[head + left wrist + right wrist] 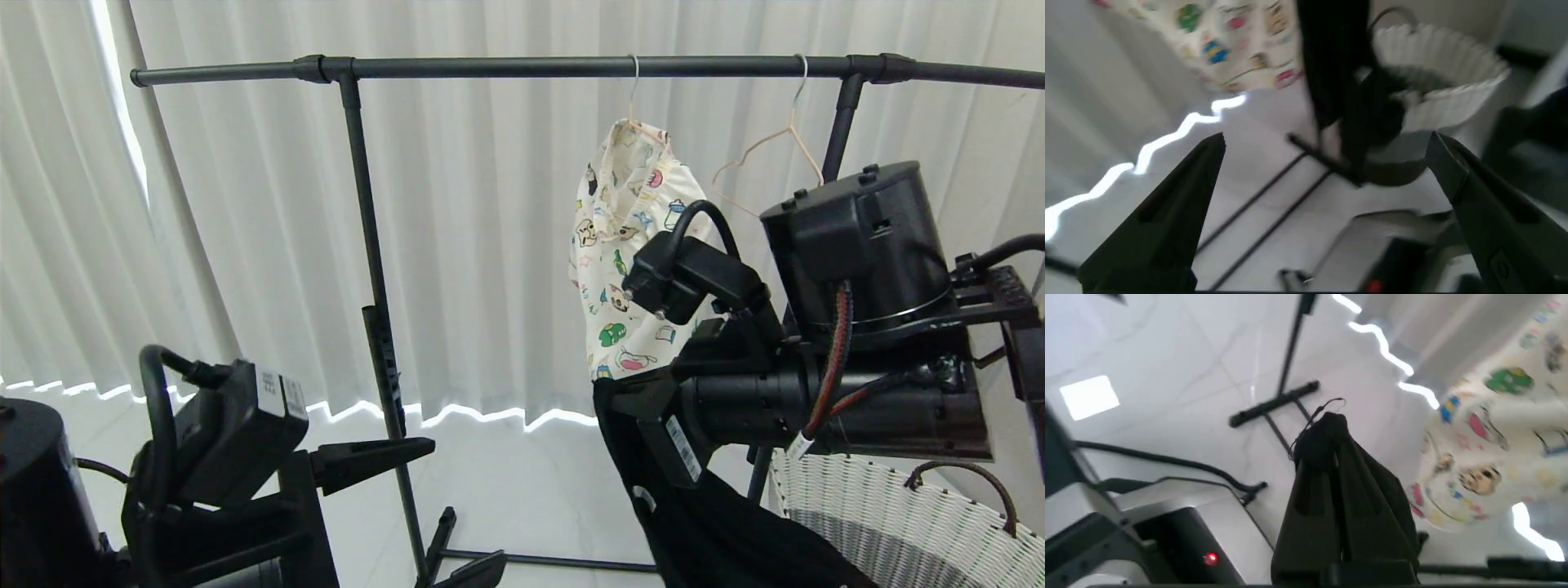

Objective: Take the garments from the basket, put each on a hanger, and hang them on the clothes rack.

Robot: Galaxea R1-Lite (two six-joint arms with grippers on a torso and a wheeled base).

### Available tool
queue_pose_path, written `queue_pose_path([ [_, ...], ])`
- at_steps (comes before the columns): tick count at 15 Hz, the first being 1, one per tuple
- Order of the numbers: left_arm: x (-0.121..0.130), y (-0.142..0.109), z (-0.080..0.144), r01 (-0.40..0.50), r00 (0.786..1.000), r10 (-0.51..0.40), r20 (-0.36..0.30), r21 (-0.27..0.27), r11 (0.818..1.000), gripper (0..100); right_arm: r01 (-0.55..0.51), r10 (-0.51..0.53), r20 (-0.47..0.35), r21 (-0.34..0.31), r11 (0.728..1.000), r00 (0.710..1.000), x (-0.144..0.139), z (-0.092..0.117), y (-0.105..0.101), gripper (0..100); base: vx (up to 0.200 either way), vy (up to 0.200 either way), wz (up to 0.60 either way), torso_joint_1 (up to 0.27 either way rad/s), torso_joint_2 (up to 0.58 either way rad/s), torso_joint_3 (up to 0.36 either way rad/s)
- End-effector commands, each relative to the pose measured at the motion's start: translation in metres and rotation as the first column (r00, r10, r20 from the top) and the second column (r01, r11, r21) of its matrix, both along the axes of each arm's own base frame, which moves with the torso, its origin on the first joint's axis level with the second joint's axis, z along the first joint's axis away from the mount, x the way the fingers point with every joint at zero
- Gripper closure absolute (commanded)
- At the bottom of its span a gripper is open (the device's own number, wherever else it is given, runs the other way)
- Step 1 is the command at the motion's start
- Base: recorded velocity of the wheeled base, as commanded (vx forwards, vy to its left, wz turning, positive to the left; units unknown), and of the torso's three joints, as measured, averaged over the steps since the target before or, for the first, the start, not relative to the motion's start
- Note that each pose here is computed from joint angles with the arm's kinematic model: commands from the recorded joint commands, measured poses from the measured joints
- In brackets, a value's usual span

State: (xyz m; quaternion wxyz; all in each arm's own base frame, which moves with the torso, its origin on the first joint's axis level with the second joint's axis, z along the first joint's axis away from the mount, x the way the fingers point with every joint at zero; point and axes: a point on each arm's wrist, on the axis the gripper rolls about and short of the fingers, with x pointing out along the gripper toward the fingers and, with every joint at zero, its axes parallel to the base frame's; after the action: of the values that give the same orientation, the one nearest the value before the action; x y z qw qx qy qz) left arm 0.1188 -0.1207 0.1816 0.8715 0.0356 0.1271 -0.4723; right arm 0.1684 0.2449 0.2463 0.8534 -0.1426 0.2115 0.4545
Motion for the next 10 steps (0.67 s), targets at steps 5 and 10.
queue_pose_path([
  [5,0.023,-0.030,-0.011,-0.112,0.990,0.117,-0.085,0.060,0.992,0,-0.075,0.071,0.050,0.081,0.994,0.996,0.003,0.023,0.041,100,0.000,0.000,0.00,0.000,0.00,0.000],
  [10,0.046,-0.030,-0.028,-0.235,0.961,0.251,-0.114,0.139,0.962,0,-0.095,0.090,0.058,0.093,0.991,0.994,-0.003,0.027,0.043,100,0.000,0.000,0.00,0.000,0.00,0.000],
])
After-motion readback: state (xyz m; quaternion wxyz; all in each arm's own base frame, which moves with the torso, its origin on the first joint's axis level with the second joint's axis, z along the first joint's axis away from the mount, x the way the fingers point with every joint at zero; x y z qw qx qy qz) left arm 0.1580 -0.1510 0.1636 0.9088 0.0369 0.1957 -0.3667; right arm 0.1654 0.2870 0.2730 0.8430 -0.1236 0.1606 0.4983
